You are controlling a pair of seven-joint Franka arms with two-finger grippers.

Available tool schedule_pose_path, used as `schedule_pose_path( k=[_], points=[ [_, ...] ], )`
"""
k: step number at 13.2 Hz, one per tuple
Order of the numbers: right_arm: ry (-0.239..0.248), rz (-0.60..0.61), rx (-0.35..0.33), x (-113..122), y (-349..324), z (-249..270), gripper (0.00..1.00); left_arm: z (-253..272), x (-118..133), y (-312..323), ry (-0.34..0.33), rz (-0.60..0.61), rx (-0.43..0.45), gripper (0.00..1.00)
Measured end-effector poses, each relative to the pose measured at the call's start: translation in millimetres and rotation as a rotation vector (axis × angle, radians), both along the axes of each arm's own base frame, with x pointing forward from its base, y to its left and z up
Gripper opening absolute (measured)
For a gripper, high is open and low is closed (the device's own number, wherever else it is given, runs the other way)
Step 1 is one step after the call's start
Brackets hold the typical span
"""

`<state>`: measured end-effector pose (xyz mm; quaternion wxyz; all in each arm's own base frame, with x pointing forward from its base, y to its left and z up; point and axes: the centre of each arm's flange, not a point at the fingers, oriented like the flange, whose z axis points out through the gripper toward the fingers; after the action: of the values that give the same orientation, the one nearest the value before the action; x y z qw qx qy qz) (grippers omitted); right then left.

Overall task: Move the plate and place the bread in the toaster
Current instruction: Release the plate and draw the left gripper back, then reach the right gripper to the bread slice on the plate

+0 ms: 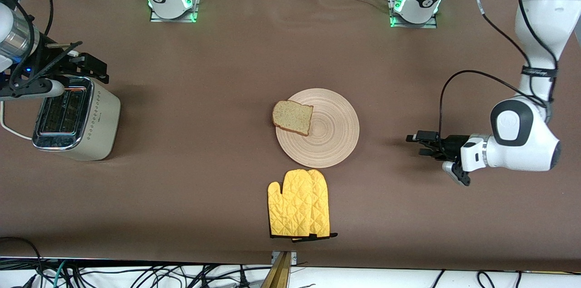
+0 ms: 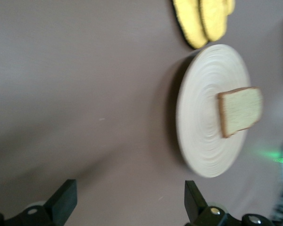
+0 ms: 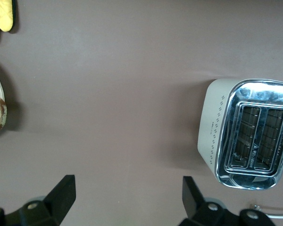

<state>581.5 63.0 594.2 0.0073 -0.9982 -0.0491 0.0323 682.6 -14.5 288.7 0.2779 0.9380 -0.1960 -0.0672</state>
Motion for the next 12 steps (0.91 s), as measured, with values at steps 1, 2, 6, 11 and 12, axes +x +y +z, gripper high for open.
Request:
schedule_pose_path(
  k=[1, 2, 6, 11, 12],
  points=[
    [0.016, 0.006, 0.015, -1, 7, -5, 1.0, 33, 3, 1, -0.041, -0.021, 0.128, 1.0],
    [0.045, -0.001, 0.054, -3, 24, -14, 1.0, 69, 4, 0, -0.089, -0.033, 0.238, 1.0],
    [0.159, -0.013, 0.242, -4, 111, -85, 1.0, 185, -21, -8, -0.198, -0.096, 0.528, 1.0],
    [0.086, -0.063, 0.363, -17, 194, -209, 1.0, 253, -53, -11, -0.183, 0.205, 0.631, 1.0],
    [0.072, -0.072, 0.377, -25, 210, -230, 1.0, 263, -63, -20, -0.179, 0.249, 0.611, 1.0]
  ],
)
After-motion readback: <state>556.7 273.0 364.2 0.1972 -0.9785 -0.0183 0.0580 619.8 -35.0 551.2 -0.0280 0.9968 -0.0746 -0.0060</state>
